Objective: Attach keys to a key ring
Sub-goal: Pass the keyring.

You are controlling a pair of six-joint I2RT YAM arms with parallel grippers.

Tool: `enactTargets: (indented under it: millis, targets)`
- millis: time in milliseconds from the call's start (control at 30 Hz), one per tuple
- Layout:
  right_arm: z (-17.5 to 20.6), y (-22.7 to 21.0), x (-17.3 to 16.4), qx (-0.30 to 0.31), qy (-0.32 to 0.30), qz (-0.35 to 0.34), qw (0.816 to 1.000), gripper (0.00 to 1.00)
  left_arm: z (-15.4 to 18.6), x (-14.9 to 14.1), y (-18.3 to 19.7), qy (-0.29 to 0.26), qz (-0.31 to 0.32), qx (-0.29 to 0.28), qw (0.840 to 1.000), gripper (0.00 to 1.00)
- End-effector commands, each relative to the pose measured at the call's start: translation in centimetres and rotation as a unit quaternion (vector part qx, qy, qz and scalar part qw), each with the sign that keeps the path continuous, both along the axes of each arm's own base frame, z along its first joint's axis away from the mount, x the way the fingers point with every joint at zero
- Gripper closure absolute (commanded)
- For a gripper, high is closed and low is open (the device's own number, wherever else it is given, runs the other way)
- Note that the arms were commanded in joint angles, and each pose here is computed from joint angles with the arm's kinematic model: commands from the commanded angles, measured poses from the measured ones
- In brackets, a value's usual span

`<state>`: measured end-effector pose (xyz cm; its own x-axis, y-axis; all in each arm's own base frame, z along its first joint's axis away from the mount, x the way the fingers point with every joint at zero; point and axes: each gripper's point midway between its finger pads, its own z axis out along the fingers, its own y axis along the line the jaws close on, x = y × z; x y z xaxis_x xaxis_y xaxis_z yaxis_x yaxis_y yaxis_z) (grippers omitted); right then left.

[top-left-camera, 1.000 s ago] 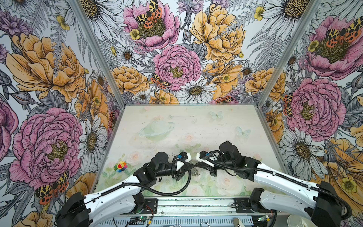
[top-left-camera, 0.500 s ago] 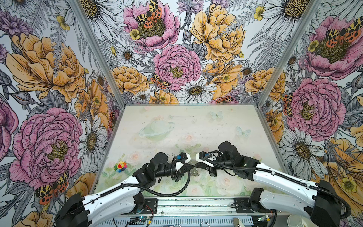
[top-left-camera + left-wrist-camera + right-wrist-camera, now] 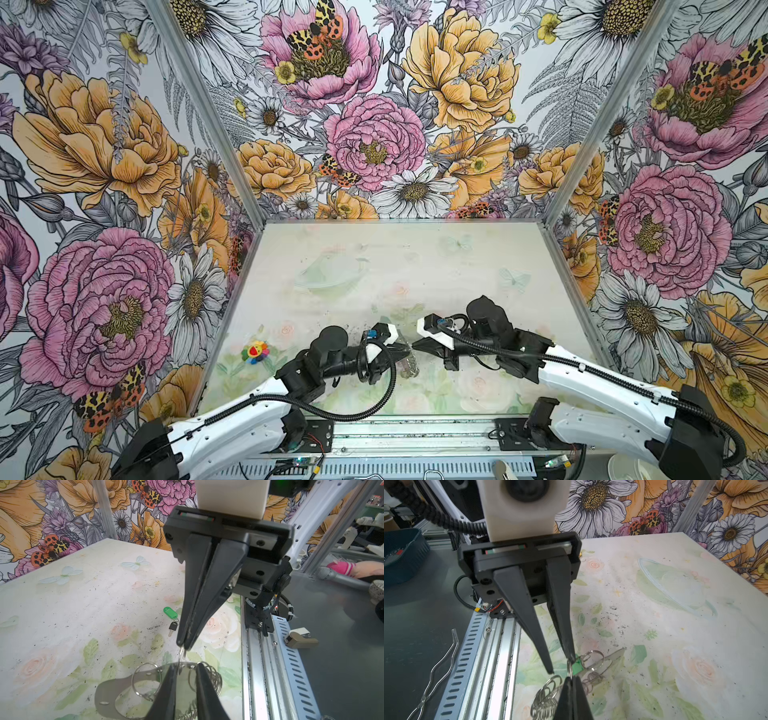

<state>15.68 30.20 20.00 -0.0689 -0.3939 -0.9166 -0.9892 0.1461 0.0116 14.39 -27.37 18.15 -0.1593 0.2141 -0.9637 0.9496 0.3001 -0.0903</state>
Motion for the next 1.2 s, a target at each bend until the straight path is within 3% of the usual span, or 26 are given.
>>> enactTargets:
  millis: [0,300,1167]
  targets:
    - [2.5,0.3,0.5,0.065,-0.004,-0.014,0.998,1.00,0.2,0.6,0.6,-0.003,0.025,-0.020,0.999,0.77]
    - [2.7,0.7,0.4,0.110,-0.002,-0.012,0.994,1.00,0.5,1.4,1.6,0.004,0.044,-0.060,0.997,0.75]
    - [2.7,1.7,-0.4,0.178,-0.003,0.009,0.984,1.00,1.3,0.6,0.2,0.020,-0.013,-0.093,0.995,0.94]
